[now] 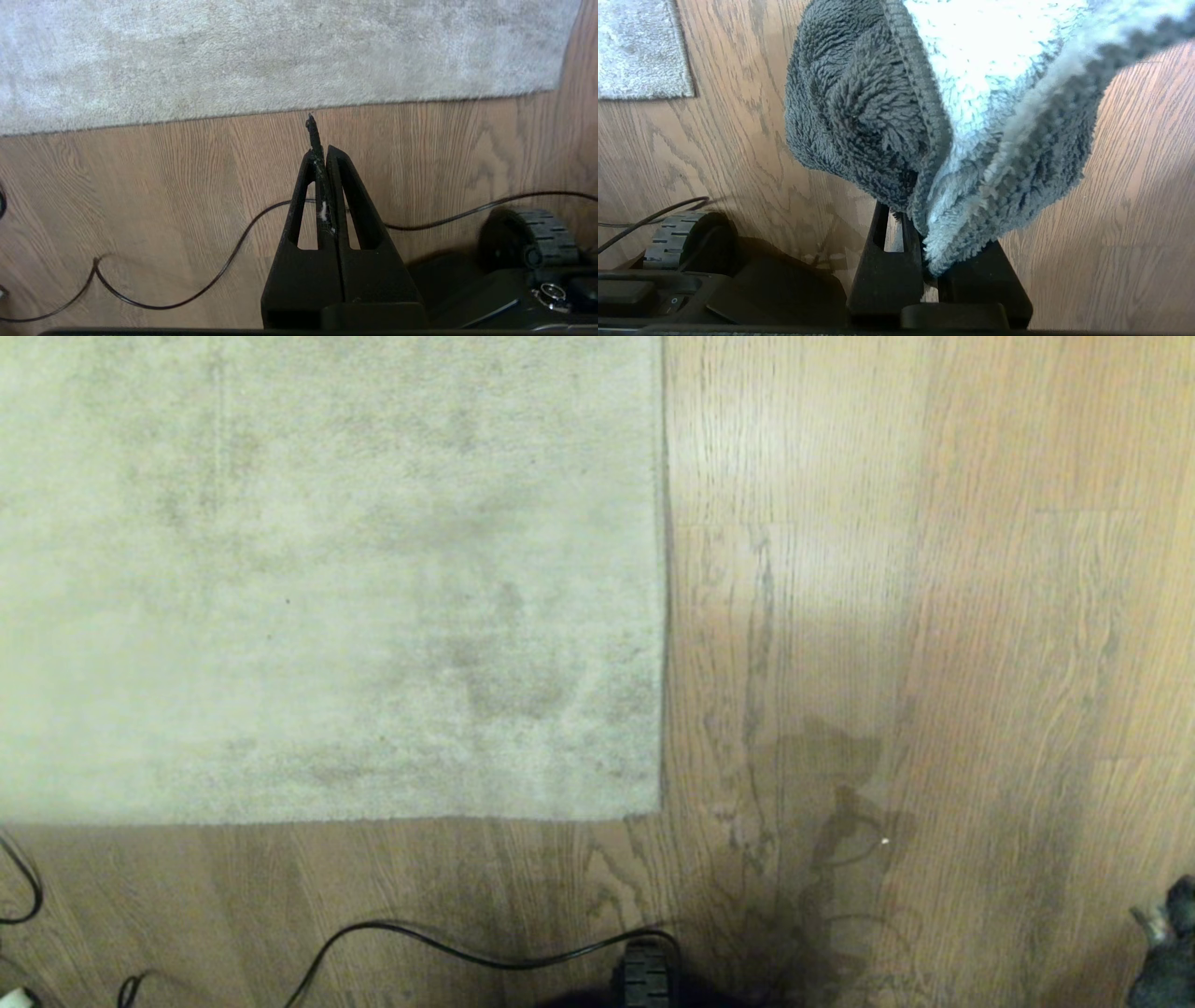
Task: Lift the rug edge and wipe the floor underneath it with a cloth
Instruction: Put down the rag
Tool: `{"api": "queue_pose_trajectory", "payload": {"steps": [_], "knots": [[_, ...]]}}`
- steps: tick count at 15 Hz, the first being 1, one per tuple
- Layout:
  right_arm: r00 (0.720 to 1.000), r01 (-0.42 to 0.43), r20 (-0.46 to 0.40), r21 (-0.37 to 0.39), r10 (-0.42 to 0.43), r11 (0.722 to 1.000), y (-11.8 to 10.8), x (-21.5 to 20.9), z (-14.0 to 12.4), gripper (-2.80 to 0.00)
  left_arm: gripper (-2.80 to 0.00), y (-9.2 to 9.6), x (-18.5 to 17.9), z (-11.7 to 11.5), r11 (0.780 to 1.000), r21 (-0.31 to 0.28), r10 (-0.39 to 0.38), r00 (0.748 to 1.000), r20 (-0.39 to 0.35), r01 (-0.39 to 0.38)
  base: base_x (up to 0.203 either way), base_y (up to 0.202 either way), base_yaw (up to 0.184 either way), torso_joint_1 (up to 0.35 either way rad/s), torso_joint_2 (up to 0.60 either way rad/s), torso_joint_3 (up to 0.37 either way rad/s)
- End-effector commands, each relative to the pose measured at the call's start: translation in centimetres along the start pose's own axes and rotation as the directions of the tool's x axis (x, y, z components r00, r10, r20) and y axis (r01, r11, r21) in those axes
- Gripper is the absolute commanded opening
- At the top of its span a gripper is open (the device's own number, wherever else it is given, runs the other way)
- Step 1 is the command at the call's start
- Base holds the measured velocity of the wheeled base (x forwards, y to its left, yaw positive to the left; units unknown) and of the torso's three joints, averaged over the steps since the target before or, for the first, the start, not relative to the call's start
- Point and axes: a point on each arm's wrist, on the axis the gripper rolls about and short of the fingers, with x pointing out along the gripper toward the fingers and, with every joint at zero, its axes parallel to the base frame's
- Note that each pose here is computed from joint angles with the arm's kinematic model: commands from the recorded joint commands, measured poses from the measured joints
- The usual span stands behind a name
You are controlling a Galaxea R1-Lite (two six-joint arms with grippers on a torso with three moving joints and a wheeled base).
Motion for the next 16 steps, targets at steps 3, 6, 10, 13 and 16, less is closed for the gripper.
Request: {"api": "queue_pose_trajectory", "payload": {"steps": [3,6,10,13,16], "knots": [[1.0,0.0,-0.001,-0.001,0.0,1.0,0.0,0.01,0.0,-2.8,-2.8,0.0,-0.05,-0.03,1.0,0.002,0.001,1.0,0.006,-0.001,0.0,0.0,0.0,0.0,0.0,0.0],[1.0,0.0,-0.001,-0.001,0.0,1.0,0.0,0.01,0.0,-2.8,-2.8,0.0,-0.05,-0.03,1.0,0.002,0.001,1.0,0.006,-0.001,0.0,0.0,0.0,0.0,0.0,0.0],[1.0,0.0,-0.001,-0.001,0.0,1.0,0.0,0.01,0.0,-2.8,-2.8,0.02,-0.05,-0.03,1.0,-0.006,0.008,1.0,0.006,-0.008,0.0,0.0,0.0,0.0,0.0,0.0],[1.0,0.0,-0.001,-0.001,0.0,1.0,0.0,0.01,0.0,-2.8,-2.8,0.02,-0.05,-0.03,1.0,-0.007,0.008,1.0,0.006,-0.008,0.0,0.0,0.0,0.0,0.0,0.0],[1.0,0.0,-0.001,-0.001,0.0,1.0,0.0,0.01,0.0,-2.8,-2.8,0.02,-0.05,-0.03,1.0,-0.007,0.008,1.0,0.006,-0.008,0.0,0.0,0.0,0.0,0.0,0.0]]}}
